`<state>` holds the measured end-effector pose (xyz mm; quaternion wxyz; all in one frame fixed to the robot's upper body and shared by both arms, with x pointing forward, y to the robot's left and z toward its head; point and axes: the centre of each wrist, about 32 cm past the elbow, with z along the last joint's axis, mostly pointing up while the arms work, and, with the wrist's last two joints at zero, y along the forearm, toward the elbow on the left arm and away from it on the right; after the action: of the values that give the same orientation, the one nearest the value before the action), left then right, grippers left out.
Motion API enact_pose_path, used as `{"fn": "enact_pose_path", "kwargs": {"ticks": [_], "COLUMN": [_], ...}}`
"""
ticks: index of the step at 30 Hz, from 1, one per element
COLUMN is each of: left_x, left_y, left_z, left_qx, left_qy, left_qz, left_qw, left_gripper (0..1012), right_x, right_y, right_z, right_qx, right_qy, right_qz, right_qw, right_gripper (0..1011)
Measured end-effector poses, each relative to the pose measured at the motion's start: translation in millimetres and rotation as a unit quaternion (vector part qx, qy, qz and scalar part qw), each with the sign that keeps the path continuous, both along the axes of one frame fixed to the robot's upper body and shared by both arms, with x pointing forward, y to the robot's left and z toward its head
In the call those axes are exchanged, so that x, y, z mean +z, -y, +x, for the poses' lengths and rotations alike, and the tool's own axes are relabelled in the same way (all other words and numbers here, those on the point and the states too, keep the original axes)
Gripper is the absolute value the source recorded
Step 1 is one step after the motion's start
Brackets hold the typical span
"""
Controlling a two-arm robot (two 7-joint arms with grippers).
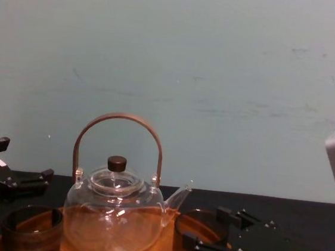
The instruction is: Pick up the glass from the table and place it on the tray.
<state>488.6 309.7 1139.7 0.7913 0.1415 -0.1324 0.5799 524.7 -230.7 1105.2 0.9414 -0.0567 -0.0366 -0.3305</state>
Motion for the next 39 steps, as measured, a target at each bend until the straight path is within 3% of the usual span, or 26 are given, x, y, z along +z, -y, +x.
{"fn": "enact_pose_path", "kwargs": {"ticks": [27,33,39], "left_x": [0.0,0.0,0.0], "left_y": [0.0,0.0,0.0], "left_z": [0.0,0.0,0.0], "left_qx": [0.000,0.000,0.000], "left_qy": [0.000,0.000,0.000], "left_qz": [0.000,0.000,0.000], "left_qw": [1.0000,1.0000,1.0000], "left_gripper": [1001,1001,1001], "right_x": [-4.5,-4.6,-4.5], "right_y": [-0.3,-0.1,-0.1], "right_z": [0.8,0.6,0.6], "right_qx": [-0.005,-0.005,-0.005], "right_qy": [-0.006,-0.006,-0.006], "right_qz": [-0.002,-0.002,-0.002], "right_qw": [1.0000,1.0000,1.0000], "right_gripper": [885,1000,1002]}}
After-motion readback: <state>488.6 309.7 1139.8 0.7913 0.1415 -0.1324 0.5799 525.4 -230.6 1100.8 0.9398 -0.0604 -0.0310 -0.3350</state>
